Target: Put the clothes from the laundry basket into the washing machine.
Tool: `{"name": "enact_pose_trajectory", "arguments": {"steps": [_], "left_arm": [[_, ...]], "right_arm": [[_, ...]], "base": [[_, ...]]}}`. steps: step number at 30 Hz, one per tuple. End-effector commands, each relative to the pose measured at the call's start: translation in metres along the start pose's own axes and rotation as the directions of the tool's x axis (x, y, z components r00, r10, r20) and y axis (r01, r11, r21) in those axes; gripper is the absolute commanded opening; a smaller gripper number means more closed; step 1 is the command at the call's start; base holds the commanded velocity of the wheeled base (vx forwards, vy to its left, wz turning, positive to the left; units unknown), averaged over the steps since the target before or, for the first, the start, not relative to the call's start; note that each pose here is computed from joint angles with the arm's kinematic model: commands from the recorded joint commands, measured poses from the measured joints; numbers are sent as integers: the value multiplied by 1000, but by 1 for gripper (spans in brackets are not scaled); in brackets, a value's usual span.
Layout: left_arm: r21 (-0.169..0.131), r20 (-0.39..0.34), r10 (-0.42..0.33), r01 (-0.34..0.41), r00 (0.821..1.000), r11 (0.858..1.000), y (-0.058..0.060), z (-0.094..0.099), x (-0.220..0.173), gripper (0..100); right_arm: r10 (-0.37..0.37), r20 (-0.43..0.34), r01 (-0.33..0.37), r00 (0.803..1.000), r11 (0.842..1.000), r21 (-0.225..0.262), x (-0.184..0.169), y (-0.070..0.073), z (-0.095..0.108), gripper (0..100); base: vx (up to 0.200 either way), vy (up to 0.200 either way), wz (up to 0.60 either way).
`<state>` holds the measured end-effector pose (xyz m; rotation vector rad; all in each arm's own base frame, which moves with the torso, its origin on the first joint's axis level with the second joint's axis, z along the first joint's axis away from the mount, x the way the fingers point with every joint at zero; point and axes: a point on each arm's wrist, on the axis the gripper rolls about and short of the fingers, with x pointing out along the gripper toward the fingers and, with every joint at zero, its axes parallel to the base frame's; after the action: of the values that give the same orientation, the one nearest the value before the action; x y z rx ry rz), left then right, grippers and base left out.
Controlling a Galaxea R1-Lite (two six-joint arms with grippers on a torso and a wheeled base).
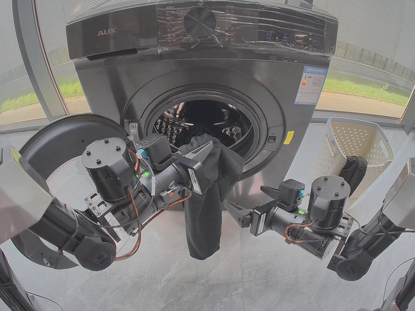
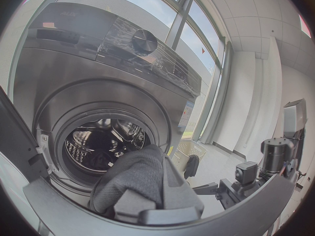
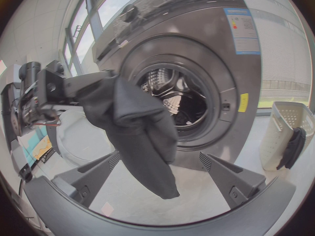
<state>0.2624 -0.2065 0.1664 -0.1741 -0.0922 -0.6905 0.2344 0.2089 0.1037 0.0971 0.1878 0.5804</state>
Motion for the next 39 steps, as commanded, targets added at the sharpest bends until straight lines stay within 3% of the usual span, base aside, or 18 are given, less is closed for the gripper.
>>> {"name": "enact_pose_trajectory", "arguments": {"steps": [1, 4, 22, 30, 31, 38, 39], "left_arm": [[-1, 0, 19, -19, 1000, 1000, 0, -5, 9, 0], [-1, -2, 22, -22, 1000, 1000, 0, -4, 9, 0], [-3, 41, 48, -48, 998, 999, 1, 5, 12, 0], [-4, 36, 48, -48, 998, 999, 1, 4, 11, 0], [-4, 36, 48, -48, 998, 999, 1, 4, 11, 0], [-5, 32, 55, -55, 998, 998, 3, 2, 12, 0], [-5, 33, 72, -72, 997, 997, 8, 3, 12, 0]], "right_arm": [[85, 19, -85, 996, 996, 0, 10, 20, -4, 100], [131, 50, -131, 990, 991, -1, 25, 25, -3, 100], [108, 74, -109, 991, 994, 0, 91, 28, -32, 100], [94, 167, -97, 982, 995, 9, 108, 29, -20, 100], [88, 169, -92, 982, 996, 10, 108, 29, -20, 0], [86, 199, -91, 976, 996, 14, 106, 28, -17, 0], [89, 196, -94, 977, 996, 13, 102, 28, -16, 0]], "base": [[0, 0, 0], [0, 0, 0], [0, 0, 0], [0, 0, 0], [0, 0, 0], [0, 0, 0], [0, 0, 0]]}}
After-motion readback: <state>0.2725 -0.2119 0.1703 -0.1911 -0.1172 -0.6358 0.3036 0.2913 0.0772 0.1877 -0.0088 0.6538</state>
